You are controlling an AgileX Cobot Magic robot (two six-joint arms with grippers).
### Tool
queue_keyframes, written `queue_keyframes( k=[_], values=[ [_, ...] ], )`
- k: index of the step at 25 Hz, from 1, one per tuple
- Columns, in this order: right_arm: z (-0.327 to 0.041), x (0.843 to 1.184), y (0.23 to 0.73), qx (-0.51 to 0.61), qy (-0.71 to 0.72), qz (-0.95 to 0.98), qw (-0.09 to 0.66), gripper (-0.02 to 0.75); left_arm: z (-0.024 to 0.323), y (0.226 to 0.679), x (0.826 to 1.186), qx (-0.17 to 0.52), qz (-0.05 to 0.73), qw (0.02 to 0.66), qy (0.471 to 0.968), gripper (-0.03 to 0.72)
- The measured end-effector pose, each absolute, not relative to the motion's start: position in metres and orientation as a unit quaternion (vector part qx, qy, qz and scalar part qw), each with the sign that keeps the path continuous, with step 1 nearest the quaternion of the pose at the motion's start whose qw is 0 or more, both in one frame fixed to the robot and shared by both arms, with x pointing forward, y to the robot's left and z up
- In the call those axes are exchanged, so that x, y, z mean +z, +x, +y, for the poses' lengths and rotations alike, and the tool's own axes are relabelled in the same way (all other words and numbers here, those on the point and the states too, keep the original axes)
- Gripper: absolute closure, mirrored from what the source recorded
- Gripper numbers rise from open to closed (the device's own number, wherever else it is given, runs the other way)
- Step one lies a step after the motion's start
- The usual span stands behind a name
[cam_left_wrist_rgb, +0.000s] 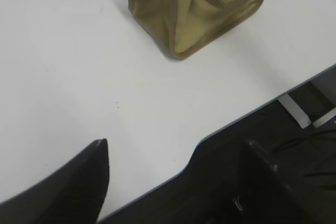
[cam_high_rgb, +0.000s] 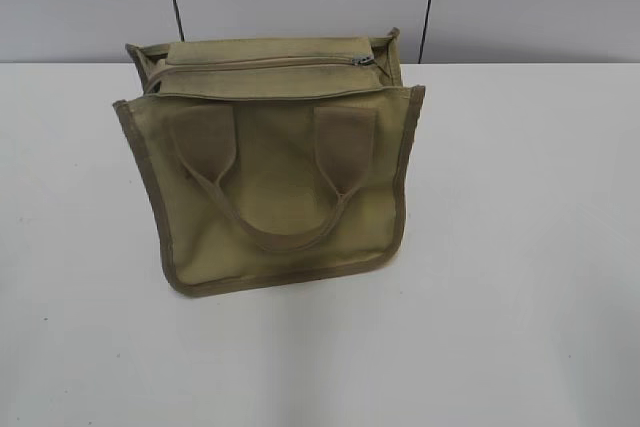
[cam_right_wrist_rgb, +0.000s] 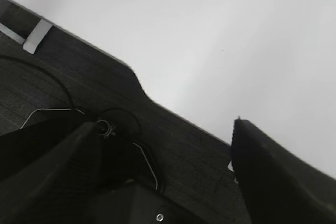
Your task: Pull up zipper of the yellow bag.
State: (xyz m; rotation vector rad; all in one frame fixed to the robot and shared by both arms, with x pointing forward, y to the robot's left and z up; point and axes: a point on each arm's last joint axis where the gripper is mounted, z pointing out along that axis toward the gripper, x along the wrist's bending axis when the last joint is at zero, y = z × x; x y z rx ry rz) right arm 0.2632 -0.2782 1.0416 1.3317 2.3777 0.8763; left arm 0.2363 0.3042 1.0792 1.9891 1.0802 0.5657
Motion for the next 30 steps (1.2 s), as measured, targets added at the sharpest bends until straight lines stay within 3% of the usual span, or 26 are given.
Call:
queue_keyframes(
  k=[3, 10, 22, 30],
  values=[
    [-0.279, 1.039, 0.267, 0.304, 0.458, 0.82, 0.159, 0.15, 0.301, 0.238, 1.066, 0.209, 0.428, 0.385, 0.79, 0.116],
    [-0.277, 1.035, 0.271, 0.311, 0.448, 0.821, 0.168, 0.15, 0.294, 0.248, 1.062, 0.225, 0.418, 0.425, 0.771, 0.116],
    [-0.277, 1.035, 0.272, 0.312, 0.455, 0.817, 0.168, 0.151, 0.293, 0.249, 1.063, 0.23, 0.423, 0.427, 0.765, 0.116],
    [-0.285, 1.035, 0.277, 0.296, 0.598, 0.718, 0.2, 0.151, 0.299, 0.245, 1.063, 0.31, 0.541, 0.395, 0.675, 0.116]
  ],
)
